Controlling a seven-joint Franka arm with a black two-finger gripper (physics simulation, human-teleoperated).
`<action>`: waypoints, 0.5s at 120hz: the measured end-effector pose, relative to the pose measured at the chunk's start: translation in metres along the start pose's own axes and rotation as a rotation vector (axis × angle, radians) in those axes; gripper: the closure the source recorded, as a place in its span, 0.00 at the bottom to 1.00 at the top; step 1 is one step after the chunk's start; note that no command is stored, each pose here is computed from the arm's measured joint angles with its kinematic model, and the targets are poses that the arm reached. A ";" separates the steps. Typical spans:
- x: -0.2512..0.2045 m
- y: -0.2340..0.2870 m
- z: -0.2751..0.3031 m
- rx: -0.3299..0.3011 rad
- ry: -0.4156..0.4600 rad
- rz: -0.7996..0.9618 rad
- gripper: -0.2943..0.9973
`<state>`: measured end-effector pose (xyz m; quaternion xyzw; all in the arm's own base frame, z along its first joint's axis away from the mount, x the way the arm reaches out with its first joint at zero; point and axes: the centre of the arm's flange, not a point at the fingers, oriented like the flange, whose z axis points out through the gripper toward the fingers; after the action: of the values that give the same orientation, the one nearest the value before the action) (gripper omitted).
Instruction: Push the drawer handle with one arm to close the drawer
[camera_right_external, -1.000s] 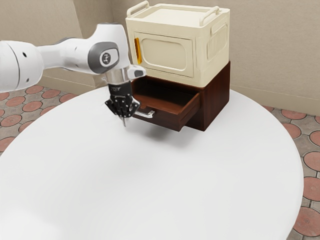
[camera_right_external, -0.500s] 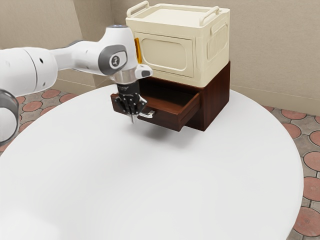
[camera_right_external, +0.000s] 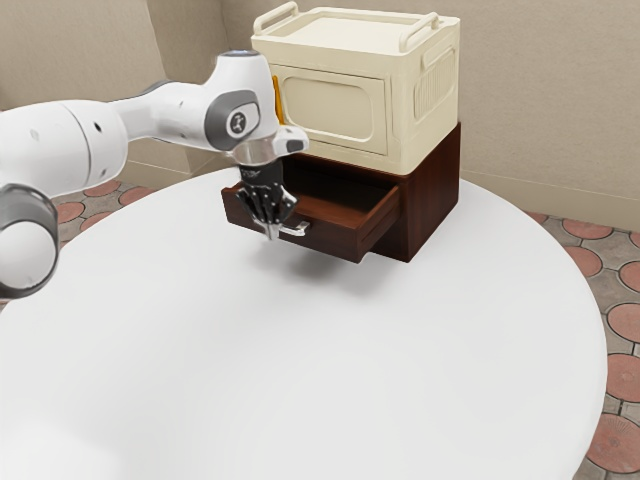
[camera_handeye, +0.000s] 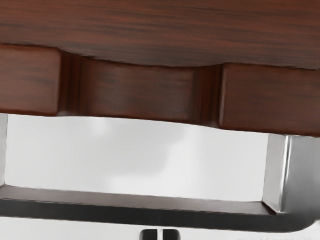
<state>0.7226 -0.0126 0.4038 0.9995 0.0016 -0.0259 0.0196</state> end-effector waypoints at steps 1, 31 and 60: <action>0.000 0.001 0.000 0.000 0.001 0.003 0.84; 0.010 0.003 -0.004 0.002 0.030 0.059 0.84; 0.018 -0.001 -0.003 0.002 0.053 0.096 0.84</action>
<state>0.7405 -0.0116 0.4062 0.9988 -0.0457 0.0016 0.0197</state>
